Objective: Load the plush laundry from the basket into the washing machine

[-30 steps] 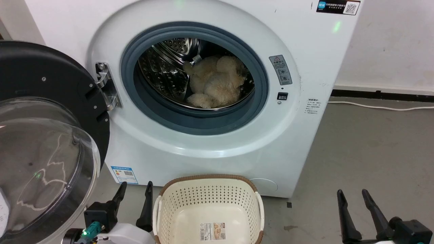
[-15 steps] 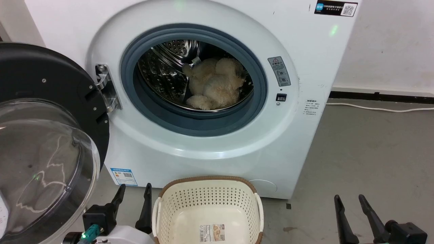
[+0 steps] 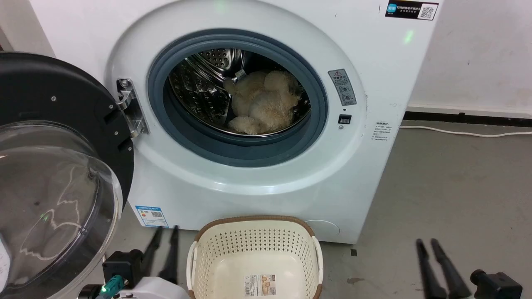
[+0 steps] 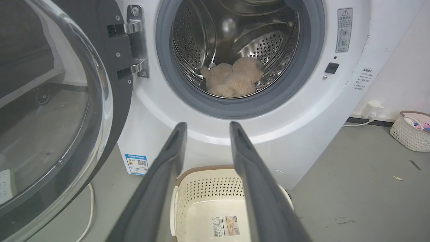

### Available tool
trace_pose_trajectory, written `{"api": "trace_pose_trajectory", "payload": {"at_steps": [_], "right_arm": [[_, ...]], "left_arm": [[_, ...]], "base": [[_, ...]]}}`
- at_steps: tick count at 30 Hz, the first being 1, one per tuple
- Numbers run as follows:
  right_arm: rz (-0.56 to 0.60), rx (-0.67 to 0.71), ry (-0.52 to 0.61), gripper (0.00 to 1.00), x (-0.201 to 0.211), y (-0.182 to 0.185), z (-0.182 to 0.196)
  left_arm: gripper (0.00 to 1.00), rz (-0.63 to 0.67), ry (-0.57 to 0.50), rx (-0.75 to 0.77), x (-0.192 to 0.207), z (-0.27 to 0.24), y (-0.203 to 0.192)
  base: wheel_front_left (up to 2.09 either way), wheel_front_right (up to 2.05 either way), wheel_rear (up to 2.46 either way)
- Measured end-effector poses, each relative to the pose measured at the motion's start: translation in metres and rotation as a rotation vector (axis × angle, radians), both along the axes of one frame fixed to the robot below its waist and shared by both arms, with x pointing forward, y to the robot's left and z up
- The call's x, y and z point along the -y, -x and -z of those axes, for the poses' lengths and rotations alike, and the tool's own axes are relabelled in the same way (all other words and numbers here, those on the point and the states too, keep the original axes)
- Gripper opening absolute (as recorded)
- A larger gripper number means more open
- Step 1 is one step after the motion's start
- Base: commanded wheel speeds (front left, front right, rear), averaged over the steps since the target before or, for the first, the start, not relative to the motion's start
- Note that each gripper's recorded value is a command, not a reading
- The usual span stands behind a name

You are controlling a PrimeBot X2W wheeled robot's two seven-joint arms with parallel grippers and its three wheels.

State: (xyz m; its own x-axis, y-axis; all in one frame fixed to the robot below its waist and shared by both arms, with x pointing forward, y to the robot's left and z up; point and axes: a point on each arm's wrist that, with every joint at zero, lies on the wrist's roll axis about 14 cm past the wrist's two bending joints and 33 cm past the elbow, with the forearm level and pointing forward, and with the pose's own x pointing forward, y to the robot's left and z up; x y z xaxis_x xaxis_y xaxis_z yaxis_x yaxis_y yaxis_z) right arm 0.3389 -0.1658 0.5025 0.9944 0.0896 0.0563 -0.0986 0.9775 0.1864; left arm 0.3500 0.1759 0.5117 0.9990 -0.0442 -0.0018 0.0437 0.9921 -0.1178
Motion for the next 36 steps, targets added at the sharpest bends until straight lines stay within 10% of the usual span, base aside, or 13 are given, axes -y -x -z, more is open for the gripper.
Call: {"api": "trace_pose_trajectory", "payload": {"at_steps": [36], "right_arm": [[-0.014,-0.029,0.056,0.0,-0.0018,-0.0049,0.0003]], "left_arm": [[0.0,-0.007,-0.037,-0.004,0.0013,-0.0014,-0.0051]], "base": [[0.0,0.0,0.0]]}}
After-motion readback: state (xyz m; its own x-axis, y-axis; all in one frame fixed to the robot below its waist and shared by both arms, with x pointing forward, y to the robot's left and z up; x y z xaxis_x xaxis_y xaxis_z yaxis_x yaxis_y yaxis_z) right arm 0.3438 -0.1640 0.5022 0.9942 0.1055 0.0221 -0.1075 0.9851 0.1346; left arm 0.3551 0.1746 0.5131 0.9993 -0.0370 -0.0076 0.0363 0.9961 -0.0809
